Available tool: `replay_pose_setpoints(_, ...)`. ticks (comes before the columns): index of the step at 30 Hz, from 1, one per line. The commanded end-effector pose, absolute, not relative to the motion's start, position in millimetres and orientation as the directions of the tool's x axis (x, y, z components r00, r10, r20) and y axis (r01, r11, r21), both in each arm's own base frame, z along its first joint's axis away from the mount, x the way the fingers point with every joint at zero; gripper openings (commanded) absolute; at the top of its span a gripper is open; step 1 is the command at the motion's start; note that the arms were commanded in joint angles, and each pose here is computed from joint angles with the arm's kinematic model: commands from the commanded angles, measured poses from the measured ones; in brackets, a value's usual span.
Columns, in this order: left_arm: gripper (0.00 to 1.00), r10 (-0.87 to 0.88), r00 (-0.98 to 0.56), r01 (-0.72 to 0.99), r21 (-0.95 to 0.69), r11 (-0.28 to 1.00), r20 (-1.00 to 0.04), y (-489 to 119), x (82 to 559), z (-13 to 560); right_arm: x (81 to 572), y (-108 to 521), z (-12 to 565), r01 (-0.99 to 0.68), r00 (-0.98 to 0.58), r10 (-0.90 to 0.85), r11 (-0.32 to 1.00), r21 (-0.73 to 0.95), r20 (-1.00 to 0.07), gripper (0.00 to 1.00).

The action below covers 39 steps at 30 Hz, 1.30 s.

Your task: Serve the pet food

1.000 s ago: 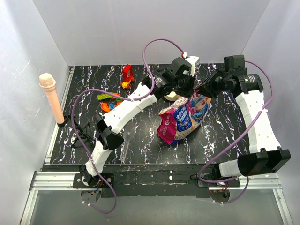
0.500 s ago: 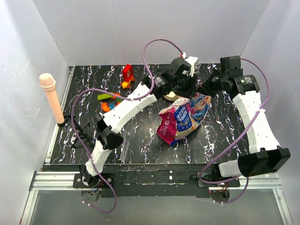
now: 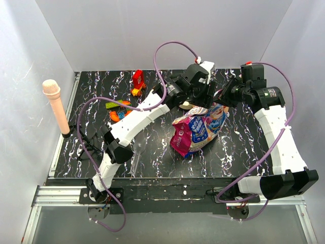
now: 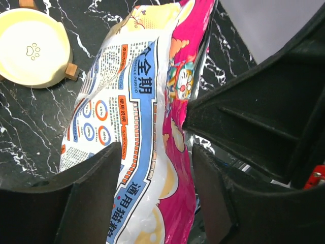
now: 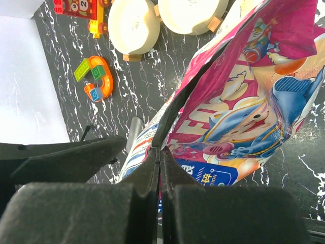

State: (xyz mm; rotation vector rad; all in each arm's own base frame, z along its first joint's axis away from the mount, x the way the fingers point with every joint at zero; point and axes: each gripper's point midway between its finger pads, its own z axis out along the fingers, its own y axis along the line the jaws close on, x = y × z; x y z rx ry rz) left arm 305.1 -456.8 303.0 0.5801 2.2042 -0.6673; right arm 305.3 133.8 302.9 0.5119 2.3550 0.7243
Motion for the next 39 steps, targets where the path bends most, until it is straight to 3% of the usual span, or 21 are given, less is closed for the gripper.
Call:
replay_pose_setpoints(1,0.59,0.050,-0.524,0.603,-0.329,0.727,-0.850,-438.4,302.9,380.8,294.7,136.8,300.4,0.141,-0.768,0.465,0.793,0.593,-0.440,0.01)
replay_pose_setpoints(8,0.48,0.074,-0.513,0.576,-0.279,0.768,-0.856,-441.9,318.3,368.5,297.0,142.1,308.6,0.119,-0.769,0.465,0.778,0.616,-0.439,0.01)
replay_pose_setpoints(33,0.47,0.139,-0.609,0.581,-0.320,0.749,-0.781,-460.4,310.3,317.0,295.3,145.9,331.0,0.155,-0.773,0.517,0.715,0.681,-0.367,0.01)
replay_pose_setpoints(39,0.40,0.164,-0.596,0.554,-0.255,0.792,-0.786,-454.2,322.0,304.3,290.1,147.8,338.0,0.155,-0.774,0.526,0.698,0.699,-0.353,0.01)
